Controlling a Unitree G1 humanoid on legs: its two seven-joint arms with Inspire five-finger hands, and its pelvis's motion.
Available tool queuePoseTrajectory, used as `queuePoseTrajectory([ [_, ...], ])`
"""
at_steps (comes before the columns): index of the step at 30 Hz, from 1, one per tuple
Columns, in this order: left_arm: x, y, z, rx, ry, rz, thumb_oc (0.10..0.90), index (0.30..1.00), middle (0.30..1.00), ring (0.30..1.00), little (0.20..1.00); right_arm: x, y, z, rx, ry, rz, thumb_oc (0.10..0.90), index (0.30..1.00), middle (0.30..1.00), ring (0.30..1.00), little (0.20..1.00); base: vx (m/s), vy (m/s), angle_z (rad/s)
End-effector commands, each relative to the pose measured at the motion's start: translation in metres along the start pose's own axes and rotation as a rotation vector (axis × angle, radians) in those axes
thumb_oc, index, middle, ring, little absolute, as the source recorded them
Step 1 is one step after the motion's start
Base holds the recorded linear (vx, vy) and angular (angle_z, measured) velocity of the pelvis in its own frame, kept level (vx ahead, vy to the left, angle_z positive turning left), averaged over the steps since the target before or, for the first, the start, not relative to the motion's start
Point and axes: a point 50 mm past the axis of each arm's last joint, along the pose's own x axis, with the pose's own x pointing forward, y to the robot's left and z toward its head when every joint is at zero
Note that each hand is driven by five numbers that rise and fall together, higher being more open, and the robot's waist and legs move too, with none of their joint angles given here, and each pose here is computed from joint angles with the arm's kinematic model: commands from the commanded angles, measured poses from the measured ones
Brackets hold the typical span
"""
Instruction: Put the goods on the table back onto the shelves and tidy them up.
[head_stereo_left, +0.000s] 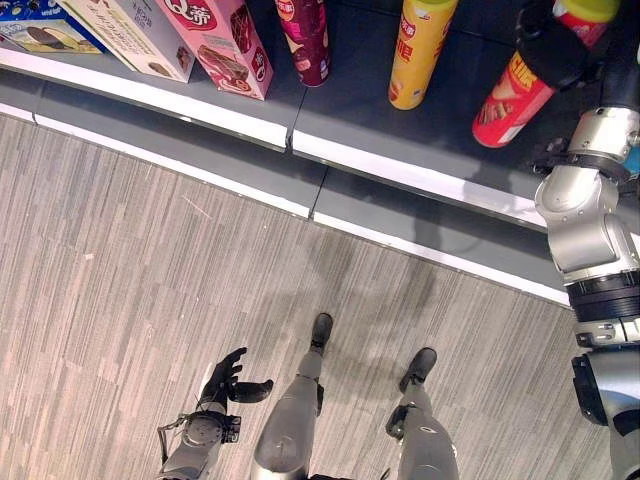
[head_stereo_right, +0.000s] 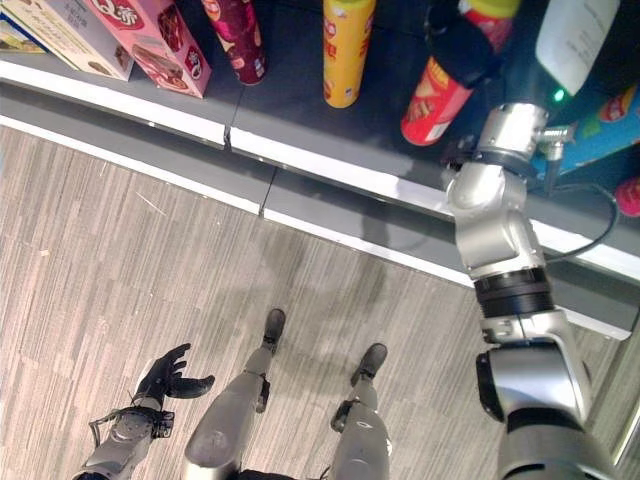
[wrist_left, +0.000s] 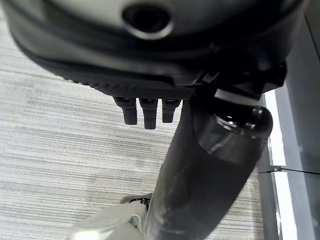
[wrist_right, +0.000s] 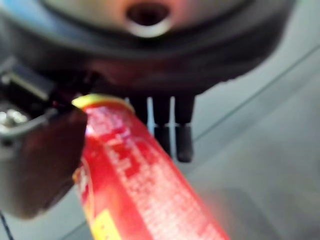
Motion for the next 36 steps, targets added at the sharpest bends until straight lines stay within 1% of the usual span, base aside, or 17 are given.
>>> queuePoseTrajectory([
  [1, -0.007, 0.020, -0.011, 0.055, 0.003, 0.054, 0.800, 0.900, 0.900, 0.900, 0.900, 0.047, -0.052, 0.037, -0.026, -0.217, -0.272, 0.400, 0.300, 0.300, 0.300, 0.300, 0.00, -0.003, 0.04],
  [9, -0.005, 0.020, -0.006, 0.057, -0.020, 0.056, 0.800, 0.900, 0.900, 0.900, 0.900, 0.050, -0.058, 0.037, -0.130, -0.252, -0.317, 0.400, 0.300, 0.300, 0.300, 0.300, -0.01, -0.006, 0.07],
  [20, -0.006, 0.020, -0.007, 0.046, -0.024, 0.062, 0.800, 0.900, 0.900, 0.900, 0.900, 0.050, -0.075, 0.035, -0.278, -0.301, -0.413, 0.400, 0.300, 0.300, 0.300, 0.300, 0.00, -0.001, 0.00],
  [27, -0.006, 0.018, -0.007, 0.043, -0.027, 0.062, 0.800, 0.900, 0.900, 0.900, 0.900, 0.048, -0.076, 0.033, -0.257, -0.277, -0.440, 0.400, 0.300, 0.300, 0.300, 0.300, 0.00, 0.000, 0.00],
  [36, -0.005, 0.016, -0.005, 0.043, -0.033, 0.067, 0.800, 0.900, 0.900, 0.900, 0.900, 0.047, -0.085, 0.030, -0.197, -0.227, -0.547, 0.400, 0.300, 0.300, 0.300, 0.300, 0.00, 0.000, 0.00],
])
